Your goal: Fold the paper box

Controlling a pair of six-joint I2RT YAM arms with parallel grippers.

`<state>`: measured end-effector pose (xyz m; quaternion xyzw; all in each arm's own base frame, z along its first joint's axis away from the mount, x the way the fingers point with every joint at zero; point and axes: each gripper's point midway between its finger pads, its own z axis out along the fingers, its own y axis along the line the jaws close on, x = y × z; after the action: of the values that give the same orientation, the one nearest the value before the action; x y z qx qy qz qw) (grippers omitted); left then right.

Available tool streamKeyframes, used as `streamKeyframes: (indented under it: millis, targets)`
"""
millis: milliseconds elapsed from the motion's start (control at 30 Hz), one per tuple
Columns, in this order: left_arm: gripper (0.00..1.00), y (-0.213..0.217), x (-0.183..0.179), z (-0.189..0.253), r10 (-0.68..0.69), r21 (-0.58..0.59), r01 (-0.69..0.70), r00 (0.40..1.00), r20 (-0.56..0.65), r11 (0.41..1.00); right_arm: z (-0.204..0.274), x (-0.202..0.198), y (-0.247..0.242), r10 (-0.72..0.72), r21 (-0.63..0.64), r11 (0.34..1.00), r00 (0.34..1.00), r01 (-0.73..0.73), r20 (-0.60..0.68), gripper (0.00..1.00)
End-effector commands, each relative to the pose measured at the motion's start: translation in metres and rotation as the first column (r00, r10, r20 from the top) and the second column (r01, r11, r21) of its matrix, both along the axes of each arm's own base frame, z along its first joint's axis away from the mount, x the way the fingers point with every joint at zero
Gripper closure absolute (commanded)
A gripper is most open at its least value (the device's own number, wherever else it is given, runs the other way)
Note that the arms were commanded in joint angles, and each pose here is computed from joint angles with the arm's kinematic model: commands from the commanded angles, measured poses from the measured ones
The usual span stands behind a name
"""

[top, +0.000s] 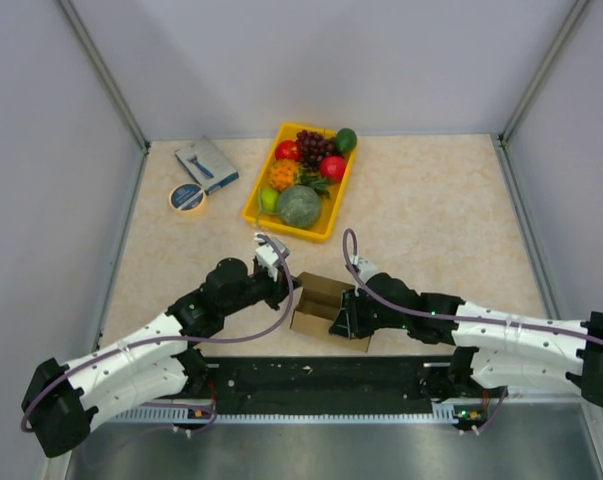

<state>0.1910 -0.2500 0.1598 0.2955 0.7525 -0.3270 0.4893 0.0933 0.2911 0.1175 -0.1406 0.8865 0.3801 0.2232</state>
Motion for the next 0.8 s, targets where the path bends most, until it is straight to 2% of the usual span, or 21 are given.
streamKeyframes:
  millis: [0, 167, 367, 600, 767]
  targets:
    - [1.0, -0.002, 0.001, 0.006, 0.012, -0.045, -0.011, 1.0, 0.014, 0.999, 0.006, 0.013, 0.01, -0.014, 0.036, 0.999, 0.997, 0.011, 0.073, 0.79]
    - [1.0, -0.003, 0.002, -0.001, 0.014, -0.039, -0.014, 1.0, 0.006, 0.999, 0.023, 0.017, 0.005, 0.03, -0.028, 0.999, 0.992, -0.027, 0.126, 0.76]
    - [1.0, -0.002, 0.005, -0.008, 0.048, -0.031, -0.05, 0.998, -0.038, 0.998, -0.01, 0.027, -0.005, -0.039, -0.128, 0.991, 0.997, 0.046, 0.059, 0.77]
    - [1.0, -0.005, 0.004, -0.006, 0.135, -0.102, -0.158, 0.97, -0.204, 0.982, -0.014, 0.037, -0.01, -0.123, -0.131, 0.983, 0.992, 0.127, 0.032, 0.78]
    - [1.0, -0.003, 0.015, -0.009, 0.265, -0.12, -0.293, 0.942, -0.207, 0.948, -0.016, 0.037, -0.007, -0.136, -0.126, 0.983, 0.991, 0.137, 0.016, 0.78]
